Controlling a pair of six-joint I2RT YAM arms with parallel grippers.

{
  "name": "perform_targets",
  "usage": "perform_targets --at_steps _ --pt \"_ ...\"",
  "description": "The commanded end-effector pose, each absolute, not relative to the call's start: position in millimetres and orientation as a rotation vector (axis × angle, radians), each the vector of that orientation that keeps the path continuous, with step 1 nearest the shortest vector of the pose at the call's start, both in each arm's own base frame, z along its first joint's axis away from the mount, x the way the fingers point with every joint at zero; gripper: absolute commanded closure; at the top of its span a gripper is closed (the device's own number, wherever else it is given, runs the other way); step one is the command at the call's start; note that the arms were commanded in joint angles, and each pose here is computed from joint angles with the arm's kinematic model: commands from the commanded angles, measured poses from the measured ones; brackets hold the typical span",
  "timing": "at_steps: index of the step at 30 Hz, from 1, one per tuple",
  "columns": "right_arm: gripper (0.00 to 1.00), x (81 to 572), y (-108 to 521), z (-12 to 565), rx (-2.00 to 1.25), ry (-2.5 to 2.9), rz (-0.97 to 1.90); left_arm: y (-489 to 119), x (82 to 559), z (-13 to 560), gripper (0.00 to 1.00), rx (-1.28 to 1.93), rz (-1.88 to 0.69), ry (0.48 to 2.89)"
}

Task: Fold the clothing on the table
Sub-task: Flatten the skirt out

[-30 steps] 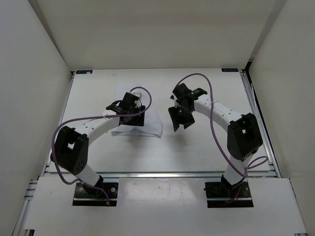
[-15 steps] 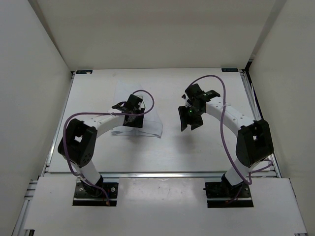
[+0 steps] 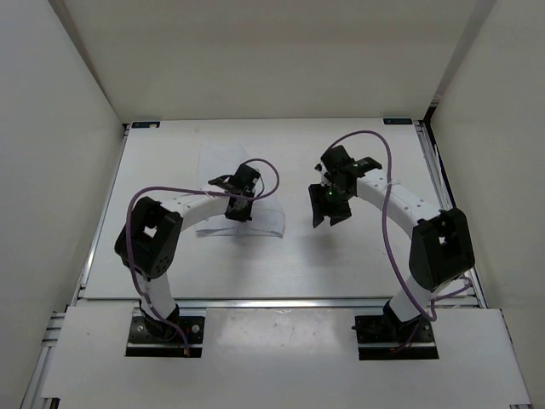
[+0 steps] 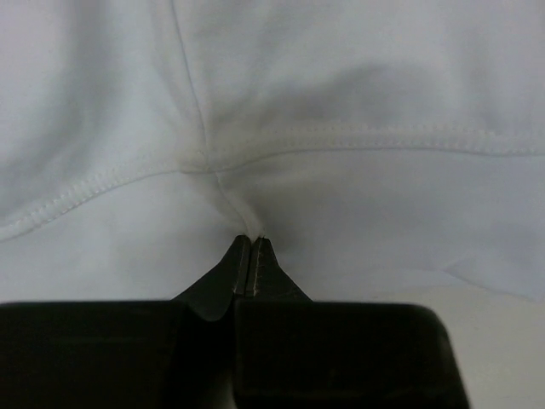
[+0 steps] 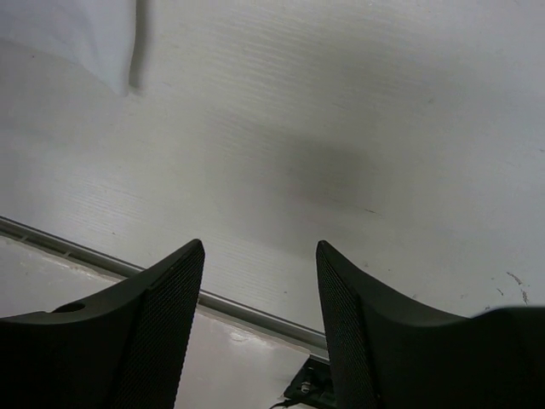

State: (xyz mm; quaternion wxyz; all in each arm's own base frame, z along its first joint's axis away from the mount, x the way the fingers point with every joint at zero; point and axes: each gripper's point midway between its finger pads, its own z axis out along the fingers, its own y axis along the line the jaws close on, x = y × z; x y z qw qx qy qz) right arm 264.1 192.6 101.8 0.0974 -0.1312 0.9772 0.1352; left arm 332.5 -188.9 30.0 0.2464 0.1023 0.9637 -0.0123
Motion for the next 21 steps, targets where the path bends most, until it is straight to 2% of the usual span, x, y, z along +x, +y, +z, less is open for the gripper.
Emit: perform_targets --at_steps 1,3,7,10,12,15,18,21 --pt "0.39 265.9 186.9 111.9 -0.325 2.849 0.433 -225.6 343.6 73.5 1.0 0.361 -0.092 2.545" --pt "0.41 266.4 174.2 103.3 -0.257 2.873 0.413 -256.3 344.0 99.8 1.0 0.417 -0.193 2.526" --pt "0.43 265.5 133.7 85.3 -0.07 2.916 0.276 -342.2 348.7 189.2 1.0 0.581 -0.41 2.38" --pt "0.43 265.1 99.2 83.1 0.079 2.903 0.128 -379.0 338.8 228.6 1.0 0.649 -0.569 2.324" --pt "0.43 266.6 83.8 85.2 0.18 2.87 0.098 -390.3 337.4 274.3 1.0 0.62 -0.659 2.224" --pt "0.43 269.7 62.7 95.2 0.292 2.788 0.092 -366.1 344.4 323.9 1.0 0.501 -0.745 2.101" --pt "0.44 271.0 48.9 104.8 0.34 2.714 0.096 -308.4 355.7 344.4 1.0 0.327 -0.753 2.064" --pt "0.44 272.9 42.2 106.6 0.374 2.703 0.093 -257.3 345.9 318.3 1.0 0.23 -0.708 2.107"
